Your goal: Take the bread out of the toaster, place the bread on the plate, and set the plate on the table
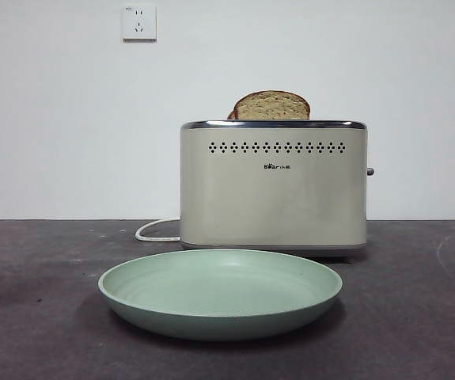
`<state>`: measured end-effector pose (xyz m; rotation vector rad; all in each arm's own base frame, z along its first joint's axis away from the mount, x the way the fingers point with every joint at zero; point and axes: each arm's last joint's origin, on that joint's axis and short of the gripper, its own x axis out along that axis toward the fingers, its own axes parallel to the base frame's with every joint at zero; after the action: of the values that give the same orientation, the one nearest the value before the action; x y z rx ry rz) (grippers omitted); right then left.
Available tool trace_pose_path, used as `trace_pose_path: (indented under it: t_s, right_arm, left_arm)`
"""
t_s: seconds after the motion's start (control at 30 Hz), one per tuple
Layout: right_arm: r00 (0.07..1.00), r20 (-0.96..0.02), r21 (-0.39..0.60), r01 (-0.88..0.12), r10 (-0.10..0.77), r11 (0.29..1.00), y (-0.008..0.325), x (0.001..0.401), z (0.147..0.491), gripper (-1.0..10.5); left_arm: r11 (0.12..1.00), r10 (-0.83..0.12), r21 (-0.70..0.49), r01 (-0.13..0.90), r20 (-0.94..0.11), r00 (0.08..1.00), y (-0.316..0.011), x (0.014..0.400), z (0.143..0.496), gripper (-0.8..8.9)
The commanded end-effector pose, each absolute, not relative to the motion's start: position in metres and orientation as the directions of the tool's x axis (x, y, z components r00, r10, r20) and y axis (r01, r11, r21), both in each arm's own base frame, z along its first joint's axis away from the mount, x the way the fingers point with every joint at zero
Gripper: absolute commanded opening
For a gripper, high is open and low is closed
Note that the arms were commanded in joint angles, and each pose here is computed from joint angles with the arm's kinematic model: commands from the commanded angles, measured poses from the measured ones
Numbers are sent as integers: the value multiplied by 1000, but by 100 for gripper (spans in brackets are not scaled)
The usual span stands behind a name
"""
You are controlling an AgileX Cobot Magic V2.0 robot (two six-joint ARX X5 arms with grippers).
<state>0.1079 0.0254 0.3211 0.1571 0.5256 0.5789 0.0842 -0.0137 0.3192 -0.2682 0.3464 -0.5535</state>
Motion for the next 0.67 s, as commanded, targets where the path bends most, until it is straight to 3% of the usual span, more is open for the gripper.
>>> trace_pose_path:
  t_s: [0.03, 0.2, 0.47, 0.5, 0.57, 0.63, 0.67]
  right_arm:
    - [654, -459, 236, -562, 601, 793, 27, 106, 337, -12]
    - [593, -517, 246, -588, 617, 771, 28, 105, 350, -12]
    - [587, -524, 243, -592, 617, 769, 28, 104, 352, 11]
    - [587, -524, 245, -589, 617, 770, 28, 104, 352, 17]
    - [588, -524, 245, -589, 617, 770, 28, 104, 352, 148]
    - [588, -524, 251, -585, 617, 771, 28, 104, 352, 389]
    - [588, -524, 258, -581, 617, 772, 28, 104, 352, 496]
  left_arm:
    - [799, -589, -318, 510, -246, 770, -15, 81, 329, -6]
    - [778, -622, -307, 548, -250, 742, -16, 74, 339, -6]
    - [772, -628, -319, 550, -254, 736, -16, 72, 340, 11]
    - [772, -628, -322, 548, -254, 735, -16, 72, 340, 51]
    - [772, -628, -322, 548, -253, 736, -16, 72, 340, 224]
    - [772, -628, -321, 549, -253, 736, -16, 72, 340, 456]
    - [772, -628, -319, 549, -252, 736, -16, 72, 340, 510]
